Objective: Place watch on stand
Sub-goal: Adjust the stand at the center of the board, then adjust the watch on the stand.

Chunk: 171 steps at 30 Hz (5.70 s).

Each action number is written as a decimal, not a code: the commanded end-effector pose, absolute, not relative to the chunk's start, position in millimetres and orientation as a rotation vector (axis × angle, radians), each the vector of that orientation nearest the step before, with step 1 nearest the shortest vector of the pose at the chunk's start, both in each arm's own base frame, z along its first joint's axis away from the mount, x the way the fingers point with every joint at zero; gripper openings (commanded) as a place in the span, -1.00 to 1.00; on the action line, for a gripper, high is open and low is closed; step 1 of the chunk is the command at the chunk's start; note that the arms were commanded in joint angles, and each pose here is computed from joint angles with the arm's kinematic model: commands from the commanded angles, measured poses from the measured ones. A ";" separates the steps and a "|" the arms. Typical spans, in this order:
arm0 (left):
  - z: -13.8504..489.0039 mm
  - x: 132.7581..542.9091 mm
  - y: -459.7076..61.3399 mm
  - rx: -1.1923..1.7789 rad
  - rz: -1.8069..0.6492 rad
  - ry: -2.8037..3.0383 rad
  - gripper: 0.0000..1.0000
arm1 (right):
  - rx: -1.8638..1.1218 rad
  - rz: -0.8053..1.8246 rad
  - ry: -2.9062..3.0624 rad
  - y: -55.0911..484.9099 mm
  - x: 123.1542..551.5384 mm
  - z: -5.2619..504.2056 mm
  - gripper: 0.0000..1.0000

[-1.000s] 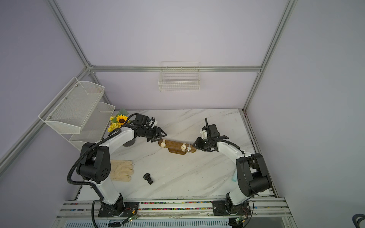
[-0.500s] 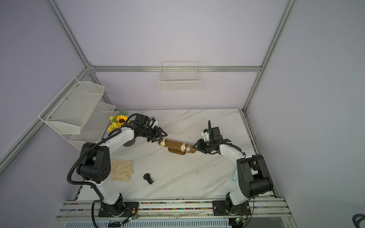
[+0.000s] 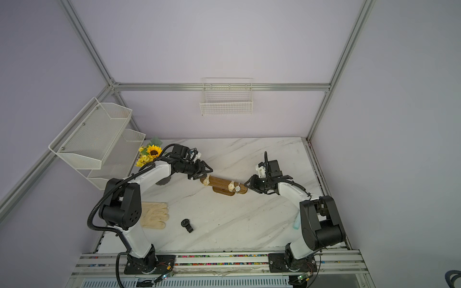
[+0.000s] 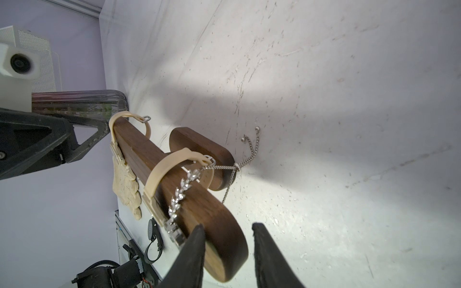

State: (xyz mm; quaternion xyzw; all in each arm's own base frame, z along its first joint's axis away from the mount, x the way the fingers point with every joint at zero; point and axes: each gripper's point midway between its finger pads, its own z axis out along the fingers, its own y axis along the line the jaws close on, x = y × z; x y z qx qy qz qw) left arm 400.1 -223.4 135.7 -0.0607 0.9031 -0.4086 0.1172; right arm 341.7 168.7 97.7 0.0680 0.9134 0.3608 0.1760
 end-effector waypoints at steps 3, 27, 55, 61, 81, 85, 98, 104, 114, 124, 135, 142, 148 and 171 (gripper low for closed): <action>158.3 406.6 -226.7 -0.112 -1.206 2.574 0.09 | 0.175 1.027 2.541 169.2 354.3 107.0 -0.29; 166.6 412.0 -212.5 -0.136 -1.173 2.547 0.10 | 0.166 1.008 2.566 166.5 346.4 103.7 -0.29; 143.9 404.8 -203.9 -0.161 -1.093 2.604 0.09 | 0.153 1.005 2.557 165.8 346.5 105.4 -0.29; 141.5 398.0 -214.3 -0.151 -1.123 2.617 0.09 | 0.151 1.015 2.559 166.9 346.6 104.9 -0.29; 145.0 386.0 -235.8 -0.157 -1.192 2.603 0.09 | 0.143 1.031 2.554 169.2 348.5 105.6 -0.30; 157.8 391.3 -239.9 -0.148 -1.211 2.565 0.09 | 0.143 1.034 2.552 169.4 348.7 105.9 -0.30; 181.6 374.7 -203.8 -0.151 -1.030 2.534 0.10 | 0.123 1.038 2.545 170.0 347.5 107.3 -0.30; 176.0 353.8 -208.5 -0.130 -1.076 2.563 0.06 | 0.114 1.039 2.541 170.4 346.3 109.3 -0.30; 161.6 333.0 -210.2 -0.121 -1.076 2.606 0.01 | 0.106 1.042 2.539 170.8 346.8 108.9 -0.31; 139.5 329.7 -215.7 -0.132 -1.080 2.662 0.06 | 0.107 1.041 2.540 170.9 347.5 109.4 -0.31; 128.8 315.6 -212.3 -0.162 -1.083 2.696 0.06 | 0.107 1.042 2.543 171.8 350.6 108.8 -0.31; 124.6 318.7 -221.9 -0.169 -1.133 2.690 0.07 | 0.107 1.041 2.544 171.6 351.2 108.3 -0.31; 130.8 329.3 -230.0 -0.157 -1.171 2.657 0.07 | 0.106 1.039 2.551 171.6 351.0 107.2 -0.32; 163.7 349.5 -239.5 -0.054 -1.178 2.602 0.09 | 0.113 1.033 2.567 170.9 353.7 100.9 -0.32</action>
